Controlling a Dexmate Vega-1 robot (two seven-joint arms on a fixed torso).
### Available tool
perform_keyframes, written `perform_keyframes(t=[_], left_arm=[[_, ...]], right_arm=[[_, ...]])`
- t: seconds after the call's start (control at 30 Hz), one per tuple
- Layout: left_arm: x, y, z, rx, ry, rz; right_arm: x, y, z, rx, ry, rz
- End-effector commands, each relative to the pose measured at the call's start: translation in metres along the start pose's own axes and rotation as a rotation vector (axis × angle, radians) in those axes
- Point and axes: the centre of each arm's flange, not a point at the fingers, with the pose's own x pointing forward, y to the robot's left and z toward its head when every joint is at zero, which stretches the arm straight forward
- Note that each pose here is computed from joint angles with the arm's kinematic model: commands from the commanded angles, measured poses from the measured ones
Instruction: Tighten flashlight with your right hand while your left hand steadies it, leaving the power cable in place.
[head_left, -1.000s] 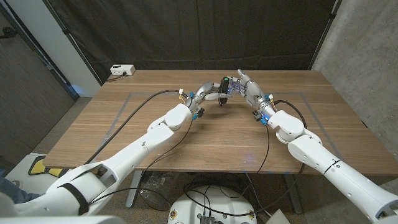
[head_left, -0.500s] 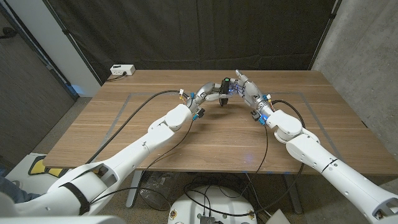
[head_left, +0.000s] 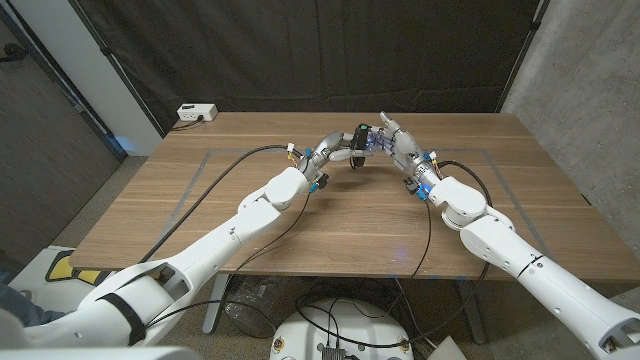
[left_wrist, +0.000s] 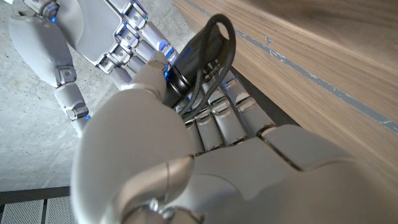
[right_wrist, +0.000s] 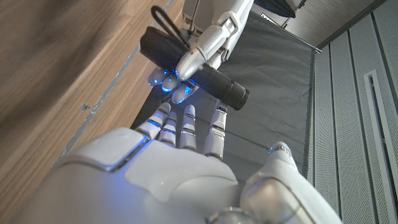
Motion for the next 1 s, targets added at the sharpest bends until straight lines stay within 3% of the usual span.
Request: perform_keyframes(t=[0.03, 0.53, 1.0], left_arm=[[0.0, 0.005, -0.003, -0.011, 0.016, 0.035], [0.001, 0.001, -0.001, -0.035, -0.017, 0.045], [0.006, -0.004, -0.009, -0.194, -0.042, 0.014]], right_arm=[[-0.001, -0.002, 0.001, -0.005, 0.001, 0.012], [-0.009, -0.003, 0.004, -0.007, 0.002, 0.006], [-0.012, -0.003, 0.005, -0.008, -0.002, 0.006]])
